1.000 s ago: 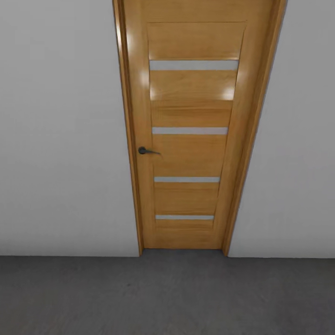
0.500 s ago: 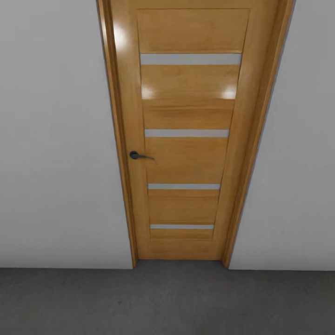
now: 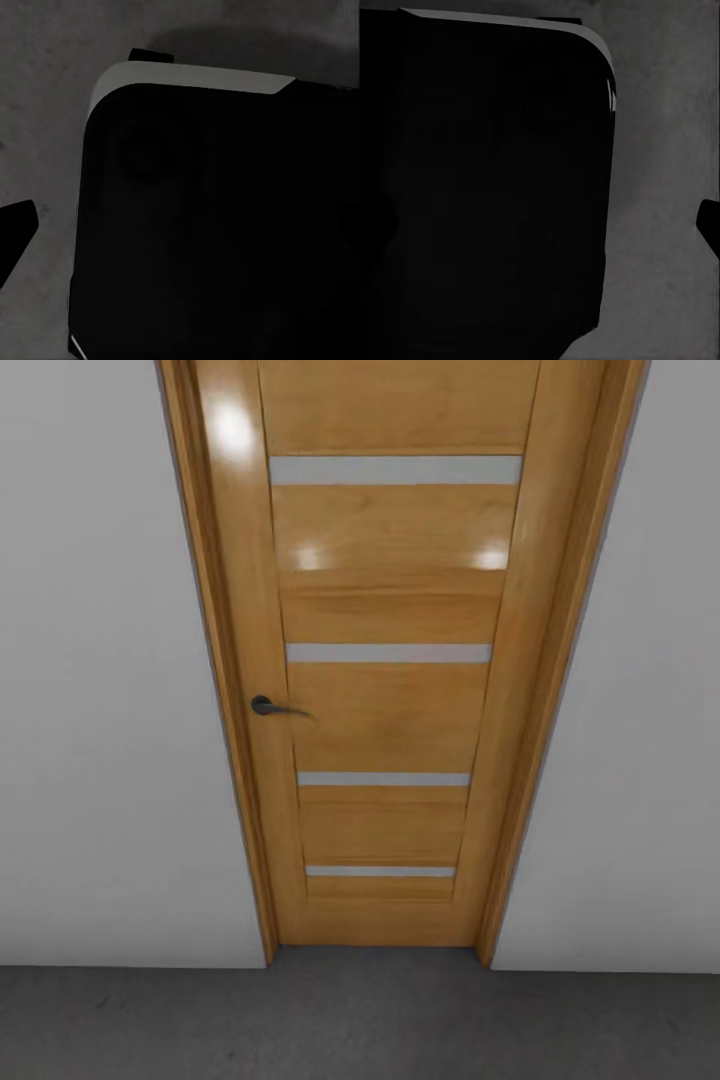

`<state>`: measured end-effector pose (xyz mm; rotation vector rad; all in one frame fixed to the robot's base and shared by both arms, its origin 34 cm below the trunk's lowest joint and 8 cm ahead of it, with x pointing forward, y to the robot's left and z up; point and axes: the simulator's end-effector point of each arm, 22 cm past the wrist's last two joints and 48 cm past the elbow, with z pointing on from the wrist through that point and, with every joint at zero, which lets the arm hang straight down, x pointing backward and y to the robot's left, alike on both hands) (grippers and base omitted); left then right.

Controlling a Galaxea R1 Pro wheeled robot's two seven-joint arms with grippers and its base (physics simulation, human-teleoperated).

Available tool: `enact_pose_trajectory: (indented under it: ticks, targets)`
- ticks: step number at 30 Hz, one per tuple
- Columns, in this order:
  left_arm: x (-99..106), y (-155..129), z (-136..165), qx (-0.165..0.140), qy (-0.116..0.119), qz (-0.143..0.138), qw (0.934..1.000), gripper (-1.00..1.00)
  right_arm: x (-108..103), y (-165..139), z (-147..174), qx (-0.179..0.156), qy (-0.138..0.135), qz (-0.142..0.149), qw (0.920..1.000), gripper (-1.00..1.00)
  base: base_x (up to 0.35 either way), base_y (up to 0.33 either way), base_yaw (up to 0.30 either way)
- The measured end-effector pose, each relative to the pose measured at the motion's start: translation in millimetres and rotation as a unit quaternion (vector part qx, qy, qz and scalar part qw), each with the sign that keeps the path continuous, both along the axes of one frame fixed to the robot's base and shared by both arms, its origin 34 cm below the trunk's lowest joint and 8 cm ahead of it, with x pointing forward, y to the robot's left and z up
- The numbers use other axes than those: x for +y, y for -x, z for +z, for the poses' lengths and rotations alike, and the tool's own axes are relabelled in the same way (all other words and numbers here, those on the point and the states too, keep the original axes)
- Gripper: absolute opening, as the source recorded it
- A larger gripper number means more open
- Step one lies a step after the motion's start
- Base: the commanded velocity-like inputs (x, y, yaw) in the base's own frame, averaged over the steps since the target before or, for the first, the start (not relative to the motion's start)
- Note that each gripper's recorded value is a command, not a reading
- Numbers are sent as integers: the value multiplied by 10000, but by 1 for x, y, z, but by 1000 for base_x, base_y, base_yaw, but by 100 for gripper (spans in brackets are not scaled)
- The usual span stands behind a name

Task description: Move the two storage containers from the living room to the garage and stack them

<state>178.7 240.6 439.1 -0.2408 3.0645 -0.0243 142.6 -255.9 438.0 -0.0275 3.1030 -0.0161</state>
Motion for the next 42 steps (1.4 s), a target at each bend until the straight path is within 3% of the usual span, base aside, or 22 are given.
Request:
enact_pose_trajectory:
  ticks: [21, 42]
  targets:
    - [2, -3, 0, -63, -16, 5, 10000, 100, 2, 0, 0, 0, -17, -2, 10000, 100, 306, -128, 0]
    - [0, -5, 0, -83, -5, 2, 10000, 100, 0, 0, 0, 1, -1, -5, 10000, 100, 14, -2, -59]
